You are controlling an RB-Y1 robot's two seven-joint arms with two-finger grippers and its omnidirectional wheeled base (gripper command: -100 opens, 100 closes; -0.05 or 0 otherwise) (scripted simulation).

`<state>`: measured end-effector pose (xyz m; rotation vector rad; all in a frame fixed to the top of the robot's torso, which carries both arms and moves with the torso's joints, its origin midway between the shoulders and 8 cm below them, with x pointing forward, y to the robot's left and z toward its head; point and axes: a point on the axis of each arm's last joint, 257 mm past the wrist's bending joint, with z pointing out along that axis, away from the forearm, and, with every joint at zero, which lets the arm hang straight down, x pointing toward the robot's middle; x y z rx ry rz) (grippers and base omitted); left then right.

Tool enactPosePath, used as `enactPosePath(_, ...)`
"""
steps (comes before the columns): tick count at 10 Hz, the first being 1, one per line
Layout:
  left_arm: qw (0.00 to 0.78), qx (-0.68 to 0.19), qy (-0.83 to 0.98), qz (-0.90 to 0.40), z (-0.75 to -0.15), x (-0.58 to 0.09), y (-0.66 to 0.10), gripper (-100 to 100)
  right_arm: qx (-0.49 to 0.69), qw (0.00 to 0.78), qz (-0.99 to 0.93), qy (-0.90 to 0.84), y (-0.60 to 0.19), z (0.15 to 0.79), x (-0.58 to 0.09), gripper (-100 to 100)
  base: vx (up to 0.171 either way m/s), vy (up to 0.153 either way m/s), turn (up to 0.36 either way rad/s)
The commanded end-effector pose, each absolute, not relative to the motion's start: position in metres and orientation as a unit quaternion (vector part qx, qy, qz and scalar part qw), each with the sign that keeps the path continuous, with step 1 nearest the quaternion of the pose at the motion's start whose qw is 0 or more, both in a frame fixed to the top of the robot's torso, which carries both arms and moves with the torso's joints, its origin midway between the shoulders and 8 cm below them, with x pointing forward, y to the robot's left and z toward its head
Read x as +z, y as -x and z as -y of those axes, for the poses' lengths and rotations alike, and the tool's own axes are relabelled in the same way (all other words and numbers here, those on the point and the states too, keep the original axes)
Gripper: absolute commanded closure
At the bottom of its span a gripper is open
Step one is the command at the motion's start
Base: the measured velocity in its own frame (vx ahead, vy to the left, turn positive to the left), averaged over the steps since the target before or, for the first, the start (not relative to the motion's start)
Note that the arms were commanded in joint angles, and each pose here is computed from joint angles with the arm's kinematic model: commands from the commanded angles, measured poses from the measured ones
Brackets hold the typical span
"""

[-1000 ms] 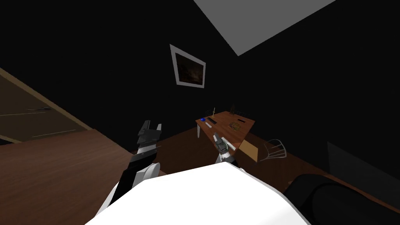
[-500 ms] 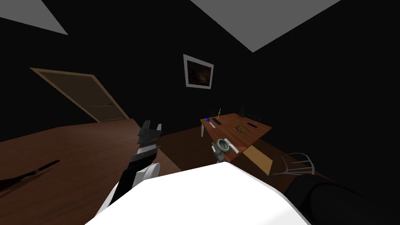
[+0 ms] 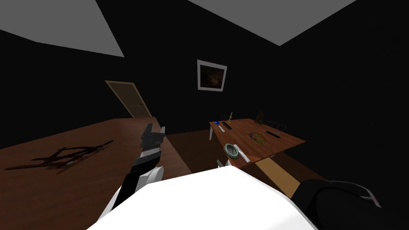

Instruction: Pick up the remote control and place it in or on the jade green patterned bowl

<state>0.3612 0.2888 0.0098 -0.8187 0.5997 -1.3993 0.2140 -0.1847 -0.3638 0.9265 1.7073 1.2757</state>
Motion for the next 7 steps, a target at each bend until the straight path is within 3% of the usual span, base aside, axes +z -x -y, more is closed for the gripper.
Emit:
enactPosePath(1, 0.649, -0.616, 0.360, -0.264, -0.289, 0.010, -0.361, 0, 0.493, 0.377, -0.690, -0.372, -0.195, 0.186, -0.381, -100, -0.036, -0.053, 0.113)
enactPosePath(3, 0.649, -0.616, 0.360, -0.264, -0.289, 0.010, -0.361, 0, 0.463, 0.317, -0.734, -0.381, -0.143, 0.190, -0.423, -100, -0.027, -0.046, 0.280)
enactPosePath(7, 0.649, -0.616, 0.360, -0.264, -0.289, 0.010, -0.361, 0, 0.410, 0.246, -0.788, -0.387, -0.072, 0.214, -0.469, -100, -0.001, -0.041, 0.155)
